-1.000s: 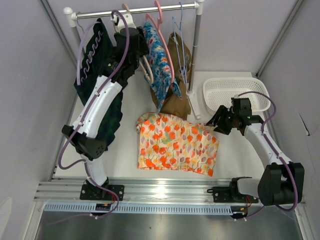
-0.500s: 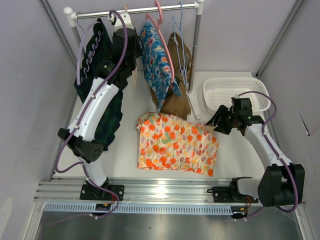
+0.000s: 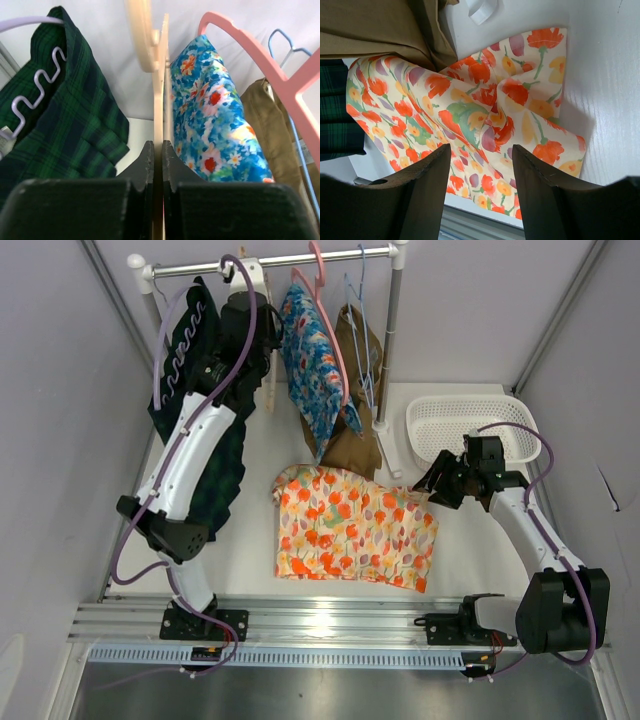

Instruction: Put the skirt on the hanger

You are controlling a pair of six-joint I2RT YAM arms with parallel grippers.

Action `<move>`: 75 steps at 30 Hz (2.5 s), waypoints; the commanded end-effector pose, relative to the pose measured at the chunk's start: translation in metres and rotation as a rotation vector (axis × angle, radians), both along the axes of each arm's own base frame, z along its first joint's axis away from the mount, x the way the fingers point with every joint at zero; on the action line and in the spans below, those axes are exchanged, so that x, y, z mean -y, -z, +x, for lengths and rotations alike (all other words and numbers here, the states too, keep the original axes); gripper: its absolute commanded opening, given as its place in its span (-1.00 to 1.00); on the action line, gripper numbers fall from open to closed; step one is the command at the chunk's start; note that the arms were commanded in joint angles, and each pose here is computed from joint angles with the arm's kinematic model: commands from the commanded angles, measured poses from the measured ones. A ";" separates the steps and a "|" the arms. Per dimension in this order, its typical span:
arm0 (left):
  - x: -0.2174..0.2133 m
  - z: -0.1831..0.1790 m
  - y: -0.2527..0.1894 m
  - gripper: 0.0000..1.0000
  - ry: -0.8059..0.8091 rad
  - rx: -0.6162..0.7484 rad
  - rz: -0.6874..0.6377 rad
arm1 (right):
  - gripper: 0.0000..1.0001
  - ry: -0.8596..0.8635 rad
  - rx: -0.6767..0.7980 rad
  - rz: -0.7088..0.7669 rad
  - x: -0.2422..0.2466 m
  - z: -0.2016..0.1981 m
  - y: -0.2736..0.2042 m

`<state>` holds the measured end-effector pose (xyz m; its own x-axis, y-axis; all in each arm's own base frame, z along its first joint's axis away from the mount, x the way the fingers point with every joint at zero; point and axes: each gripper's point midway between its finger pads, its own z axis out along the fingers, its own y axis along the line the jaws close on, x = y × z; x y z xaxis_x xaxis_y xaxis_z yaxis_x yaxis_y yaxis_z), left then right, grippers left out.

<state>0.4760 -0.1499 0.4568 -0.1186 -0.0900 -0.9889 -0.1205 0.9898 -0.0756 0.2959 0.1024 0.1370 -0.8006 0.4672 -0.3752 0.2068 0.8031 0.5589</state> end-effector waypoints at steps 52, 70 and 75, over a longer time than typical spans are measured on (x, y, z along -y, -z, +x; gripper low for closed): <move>-0.028 -0.089 -0.032 -1.00 0.241 0.107 0.041 | 0.15 -0.036 0.055 -0.018 0.002 0.002 -0.008; -0.046 -0.225 0.089 -1.00 0.398 -0.133 -0.109 | 0.15 -0.063 0.053 -0.056 0.007 -0.015 -0.015; -0.021 -0.271 0.125 -1.00 0.618 -0.233 -0.165 | 0.15 -0.079 0.074 -0.049 0.005 -0.023 -0.030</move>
